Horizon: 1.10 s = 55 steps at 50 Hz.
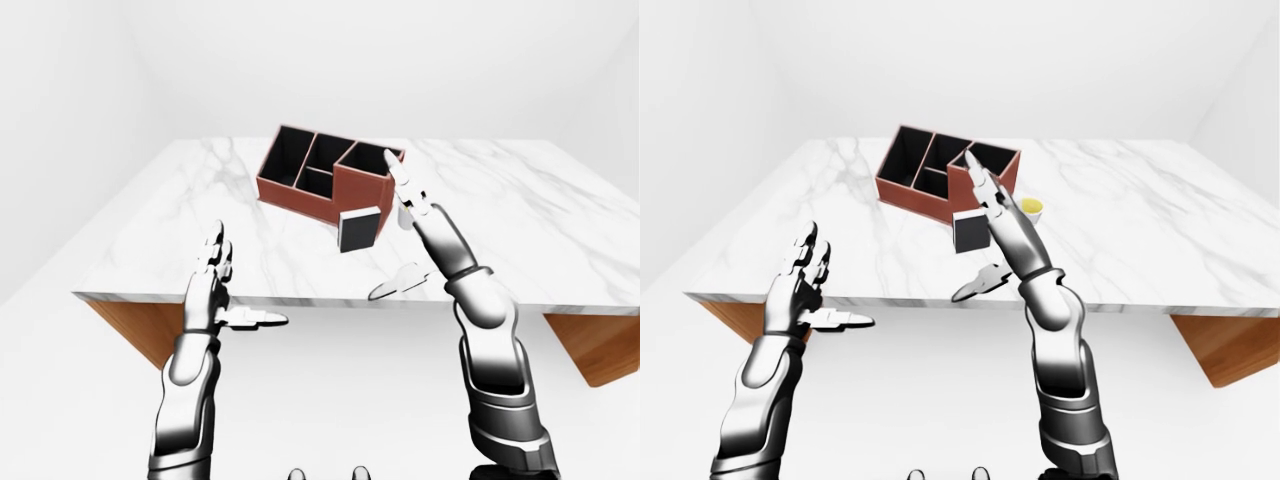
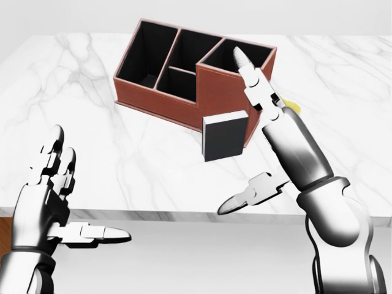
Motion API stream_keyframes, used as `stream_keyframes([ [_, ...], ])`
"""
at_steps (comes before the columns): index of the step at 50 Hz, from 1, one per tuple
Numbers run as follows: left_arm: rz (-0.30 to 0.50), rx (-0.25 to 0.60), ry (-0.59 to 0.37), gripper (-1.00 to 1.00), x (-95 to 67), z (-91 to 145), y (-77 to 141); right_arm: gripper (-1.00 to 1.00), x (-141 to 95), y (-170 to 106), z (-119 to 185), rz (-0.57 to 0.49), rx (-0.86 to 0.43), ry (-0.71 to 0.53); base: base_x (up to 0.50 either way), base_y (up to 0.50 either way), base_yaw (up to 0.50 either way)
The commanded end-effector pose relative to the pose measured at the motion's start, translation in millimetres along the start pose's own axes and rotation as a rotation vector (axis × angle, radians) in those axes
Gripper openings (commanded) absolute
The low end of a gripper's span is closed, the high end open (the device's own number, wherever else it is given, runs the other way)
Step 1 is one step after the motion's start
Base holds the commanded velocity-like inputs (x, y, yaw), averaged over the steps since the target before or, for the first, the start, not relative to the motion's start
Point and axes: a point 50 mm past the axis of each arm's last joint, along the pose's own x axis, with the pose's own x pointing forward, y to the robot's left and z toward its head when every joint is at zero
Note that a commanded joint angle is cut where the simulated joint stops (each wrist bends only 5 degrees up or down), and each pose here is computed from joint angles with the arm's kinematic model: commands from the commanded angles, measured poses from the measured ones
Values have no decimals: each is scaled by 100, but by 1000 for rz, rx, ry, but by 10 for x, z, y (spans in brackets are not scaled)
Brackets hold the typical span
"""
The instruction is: Pick up the book and place it in the right compartment of the caddy.
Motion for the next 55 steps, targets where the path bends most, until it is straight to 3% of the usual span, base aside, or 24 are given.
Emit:
stream_keyframes([
  [1, -7, -4, -78, 100, 4, 181, 11, 100, 51, -106, 179, 5, -68, -68, 18, 1, 0],
  [19, -2, -3, -94, 100, -41, 219, 32, 100, 37, -91, 316, 44, -130, -106, 18, 1, 0],
  [31, -5, -2, -110, 100, -17, 256, 35, 100, 53, -21, 165, 128, -166, -26, 18, 1, 0],
  [55, 1, -1, -92, 100, 37, 215, 50, 100, 119, -101, 96, 132, -209, 13, 18, 1, 0],
])
